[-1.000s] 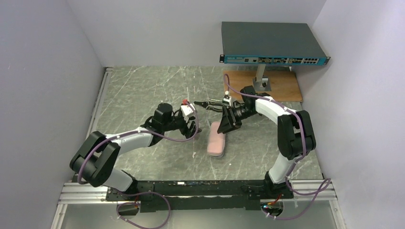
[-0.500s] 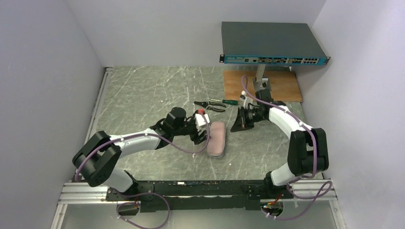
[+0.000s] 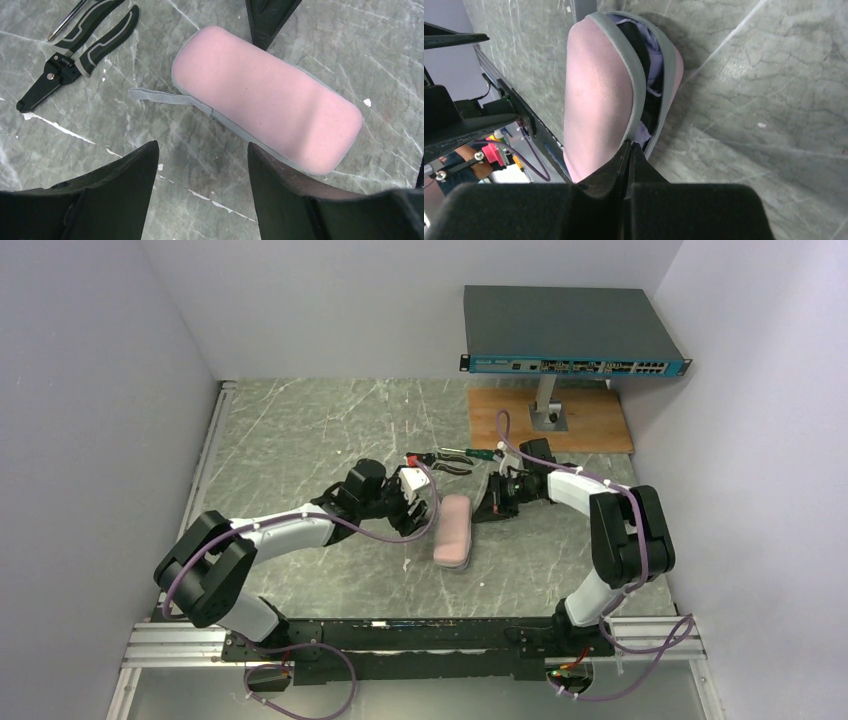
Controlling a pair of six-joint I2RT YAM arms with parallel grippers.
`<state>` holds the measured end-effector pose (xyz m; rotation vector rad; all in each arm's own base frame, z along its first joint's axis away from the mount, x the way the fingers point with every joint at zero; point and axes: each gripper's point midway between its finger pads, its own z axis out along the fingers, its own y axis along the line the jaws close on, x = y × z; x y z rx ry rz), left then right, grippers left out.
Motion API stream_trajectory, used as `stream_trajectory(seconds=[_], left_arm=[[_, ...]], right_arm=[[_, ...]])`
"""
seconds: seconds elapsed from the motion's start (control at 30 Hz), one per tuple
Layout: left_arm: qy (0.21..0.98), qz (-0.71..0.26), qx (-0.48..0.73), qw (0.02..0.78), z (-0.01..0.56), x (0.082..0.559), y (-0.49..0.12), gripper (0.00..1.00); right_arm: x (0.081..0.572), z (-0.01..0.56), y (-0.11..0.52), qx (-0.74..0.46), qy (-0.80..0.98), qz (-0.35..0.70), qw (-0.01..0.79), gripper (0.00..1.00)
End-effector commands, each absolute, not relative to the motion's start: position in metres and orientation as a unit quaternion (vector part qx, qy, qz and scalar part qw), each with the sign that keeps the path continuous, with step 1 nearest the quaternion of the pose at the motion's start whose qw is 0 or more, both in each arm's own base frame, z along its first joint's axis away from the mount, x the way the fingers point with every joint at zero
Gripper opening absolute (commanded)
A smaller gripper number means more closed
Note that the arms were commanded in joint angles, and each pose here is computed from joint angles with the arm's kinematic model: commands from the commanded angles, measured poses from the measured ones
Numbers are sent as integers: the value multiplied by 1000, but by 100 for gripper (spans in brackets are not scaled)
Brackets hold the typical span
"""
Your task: Open the umbrella
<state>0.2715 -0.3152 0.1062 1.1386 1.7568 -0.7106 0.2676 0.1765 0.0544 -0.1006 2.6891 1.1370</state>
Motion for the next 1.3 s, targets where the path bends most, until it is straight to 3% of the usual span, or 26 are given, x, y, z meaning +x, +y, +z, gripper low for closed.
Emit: stream_trajectory(seconds=[0.0,0.3,0.4,0.53,0.63,0.97,1.13,1.27], left_arm=[[709,-293,448,459,121,278,-318,70],[722,-289,434,455,113,279,-314,71],[721,-287,433,458,114,279,-312,73],[718,-285,434,463,118,280,-310,77],[716,-284,433,468,122,283,-308,78],[668,-294,457,509,155,280,-311,78],[604,-295,496,550,180,263,-316,78],[553,-307,538,557,189,238,-331,74]], right_arm=[[275,52,187,-25,902,417,106,0],[271,54,194,-24,893,441,92,2],[270,63,196,-30,887,450,97,18],[266,73,199,-40,881,460,100,50],[263,75,204,-50,881,460,99,64],[264,69,225,-110,909,389,98,77],[269,67,229,-138,931,319,112,99],[267,63,234,-136,933,318,98,100]])
